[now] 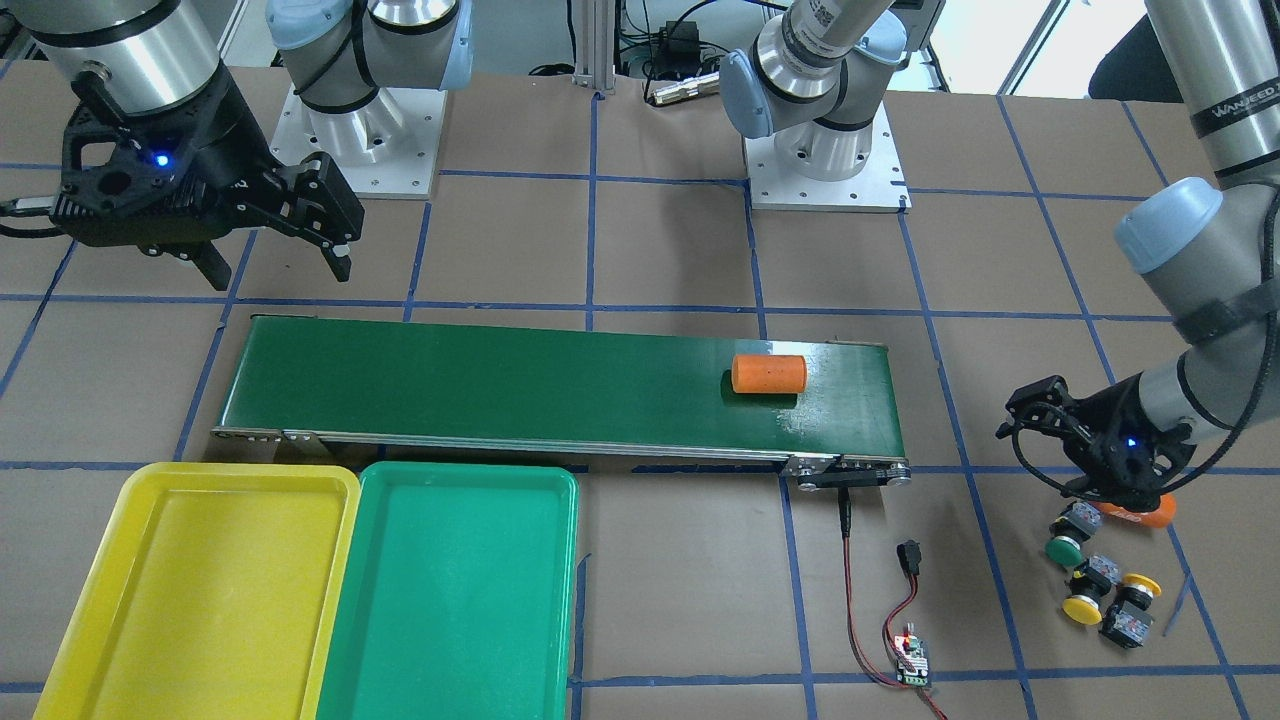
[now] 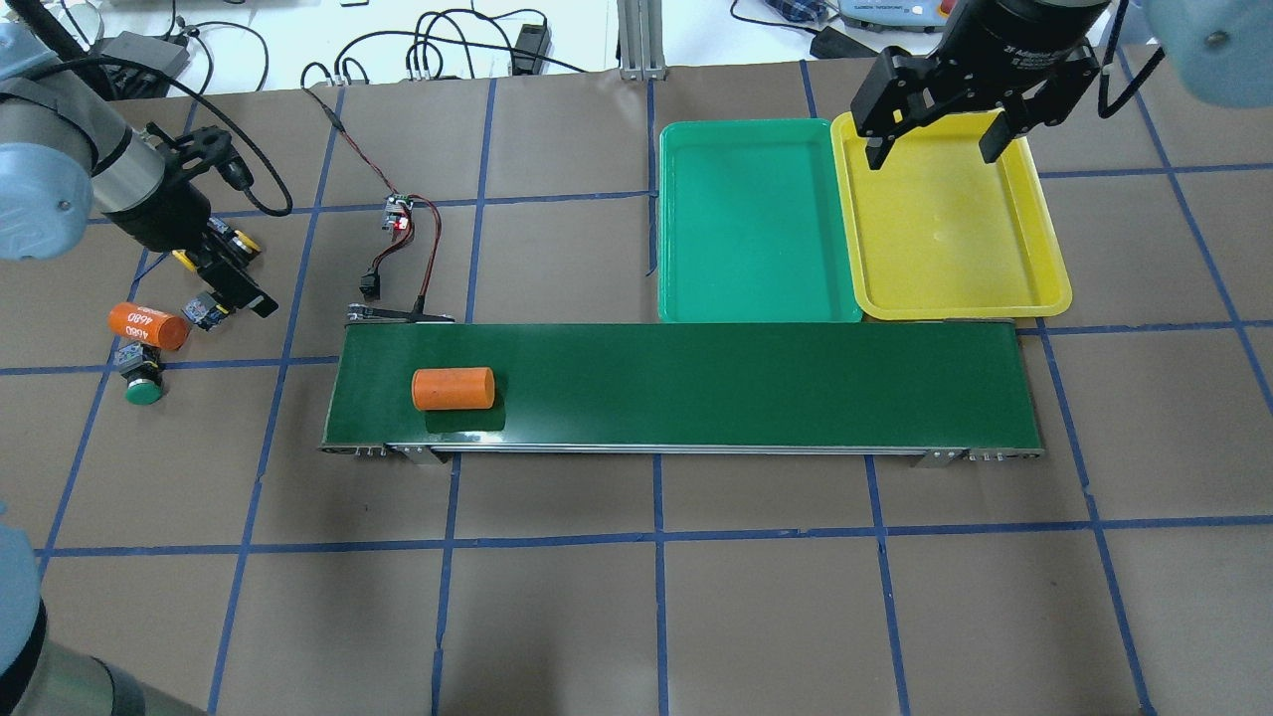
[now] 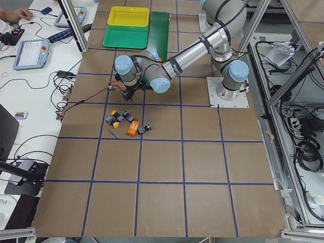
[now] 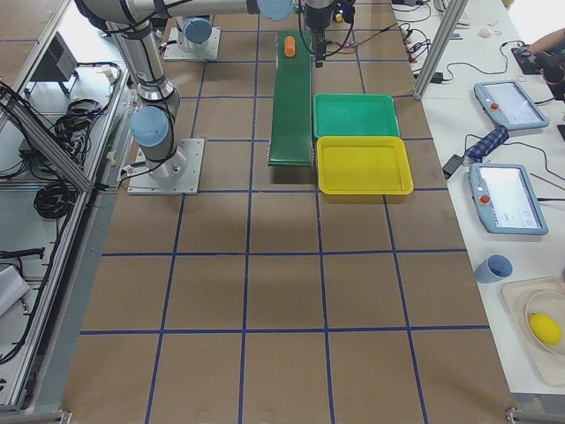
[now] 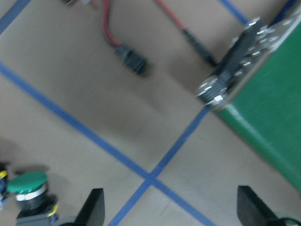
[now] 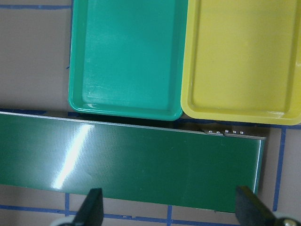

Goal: Sort buttons by color to trays
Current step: 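Return the left gripper to the pile and grasp a green button, then carry the green button to the belt and release it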

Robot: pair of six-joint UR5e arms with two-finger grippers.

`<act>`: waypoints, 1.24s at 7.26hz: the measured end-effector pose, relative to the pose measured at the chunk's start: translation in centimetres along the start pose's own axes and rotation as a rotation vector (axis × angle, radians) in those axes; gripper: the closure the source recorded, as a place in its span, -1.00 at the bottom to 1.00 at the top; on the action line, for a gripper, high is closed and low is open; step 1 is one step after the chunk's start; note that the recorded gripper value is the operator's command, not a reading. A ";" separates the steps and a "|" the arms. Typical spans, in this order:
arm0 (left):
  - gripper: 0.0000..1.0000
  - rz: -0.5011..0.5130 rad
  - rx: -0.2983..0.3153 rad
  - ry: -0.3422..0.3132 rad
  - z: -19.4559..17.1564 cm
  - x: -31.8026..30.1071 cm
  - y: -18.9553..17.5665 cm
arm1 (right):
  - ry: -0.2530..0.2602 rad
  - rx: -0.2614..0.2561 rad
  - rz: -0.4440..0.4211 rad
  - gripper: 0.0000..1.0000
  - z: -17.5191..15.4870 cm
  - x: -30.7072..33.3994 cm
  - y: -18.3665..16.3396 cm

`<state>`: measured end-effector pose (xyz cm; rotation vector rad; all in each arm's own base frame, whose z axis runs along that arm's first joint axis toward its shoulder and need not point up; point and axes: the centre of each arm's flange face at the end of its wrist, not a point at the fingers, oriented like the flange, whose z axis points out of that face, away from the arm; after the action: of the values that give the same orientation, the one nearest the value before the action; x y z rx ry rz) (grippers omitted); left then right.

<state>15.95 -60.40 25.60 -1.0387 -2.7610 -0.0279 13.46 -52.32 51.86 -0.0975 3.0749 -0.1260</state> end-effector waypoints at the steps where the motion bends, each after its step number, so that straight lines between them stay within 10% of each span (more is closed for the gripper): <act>1: -1.00 -0.047 0.005 -0.007 1.2 -1.6 0.7 | 0.000 0.000 0.000 -1.00 0.0 0.0 0.0; 9: -1.00 -0.144 -0.085 -0.135 6.2 -6.8 1.9 | 0.001 0.000 -0.001 -1.00 0.0 0.0 0.0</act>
<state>21.07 -62.86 18.13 -0.8897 -2.9759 -0.1005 13.45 -52.29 51.89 -0.0983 3.0755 -0.1267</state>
